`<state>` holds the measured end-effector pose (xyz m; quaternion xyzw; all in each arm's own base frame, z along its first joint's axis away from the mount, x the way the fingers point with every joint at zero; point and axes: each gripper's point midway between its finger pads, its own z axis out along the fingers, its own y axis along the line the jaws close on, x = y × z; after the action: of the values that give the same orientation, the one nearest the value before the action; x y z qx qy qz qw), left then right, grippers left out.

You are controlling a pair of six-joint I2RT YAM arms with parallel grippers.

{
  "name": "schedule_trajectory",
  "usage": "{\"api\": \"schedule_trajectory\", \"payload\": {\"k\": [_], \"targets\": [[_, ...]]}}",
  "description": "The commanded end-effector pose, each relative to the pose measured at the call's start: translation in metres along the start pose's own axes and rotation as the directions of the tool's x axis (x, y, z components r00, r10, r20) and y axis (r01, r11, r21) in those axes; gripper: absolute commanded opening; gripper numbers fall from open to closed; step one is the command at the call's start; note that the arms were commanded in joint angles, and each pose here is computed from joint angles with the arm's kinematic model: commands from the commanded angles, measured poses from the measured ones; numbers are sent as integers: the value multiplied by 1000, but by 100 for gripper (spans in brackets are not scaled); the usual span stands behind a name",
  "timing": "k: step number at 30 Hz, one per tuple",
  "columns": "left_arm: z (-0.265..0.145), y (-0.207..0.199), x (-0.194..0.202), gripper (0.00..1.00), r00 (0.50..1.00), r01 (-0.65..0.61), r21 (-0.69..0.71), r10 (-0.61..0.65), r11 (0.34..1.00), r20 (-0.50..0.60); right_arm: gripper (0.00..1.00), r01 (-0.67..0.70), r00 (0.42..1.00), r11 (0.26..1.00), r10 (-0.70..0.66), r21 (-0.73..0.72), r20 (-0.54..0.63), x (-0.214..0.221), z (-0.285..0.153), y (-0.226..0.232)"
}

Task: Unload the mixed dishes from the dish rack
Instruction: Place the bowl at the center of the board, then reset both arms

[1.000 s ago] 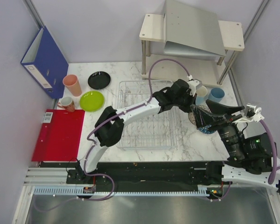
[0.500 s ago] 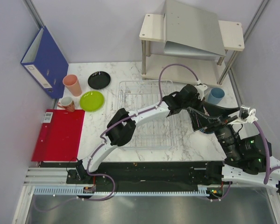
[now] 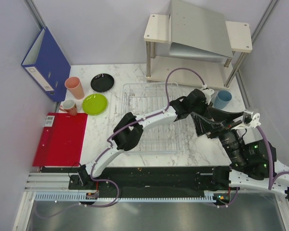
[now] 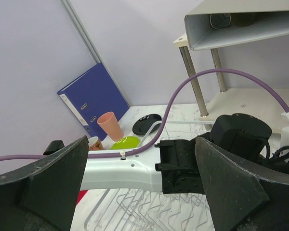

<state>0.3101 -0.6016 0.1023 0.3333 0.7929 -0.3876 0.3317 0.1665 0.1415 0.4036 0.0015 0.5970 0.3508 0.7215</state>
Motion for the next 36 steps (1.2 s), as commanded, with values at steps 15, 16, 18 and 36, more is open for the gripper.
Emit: {"api": "schedule_trajectory", "payload": {"k": [15,16,18,36], "targets": [[-46,-51,-100,63,971,-28,59,13,998,238,98,-23,999,999,23,-27,31,-12,-4,2],[-55,-52,-106,64,968,-30,48,17,998,250,98,-25,999,999,26,-25,32,-14,-4,1],[-73,-40,-108,64,965,-17,-27,23,999,260,98,-32,999,999,32,-17,41,-23,-6,-2],[-406,80,-17,99,968,231,-755,-66,613,242,98,308,948,882,-256,356,-188,35,20,-39]]}}
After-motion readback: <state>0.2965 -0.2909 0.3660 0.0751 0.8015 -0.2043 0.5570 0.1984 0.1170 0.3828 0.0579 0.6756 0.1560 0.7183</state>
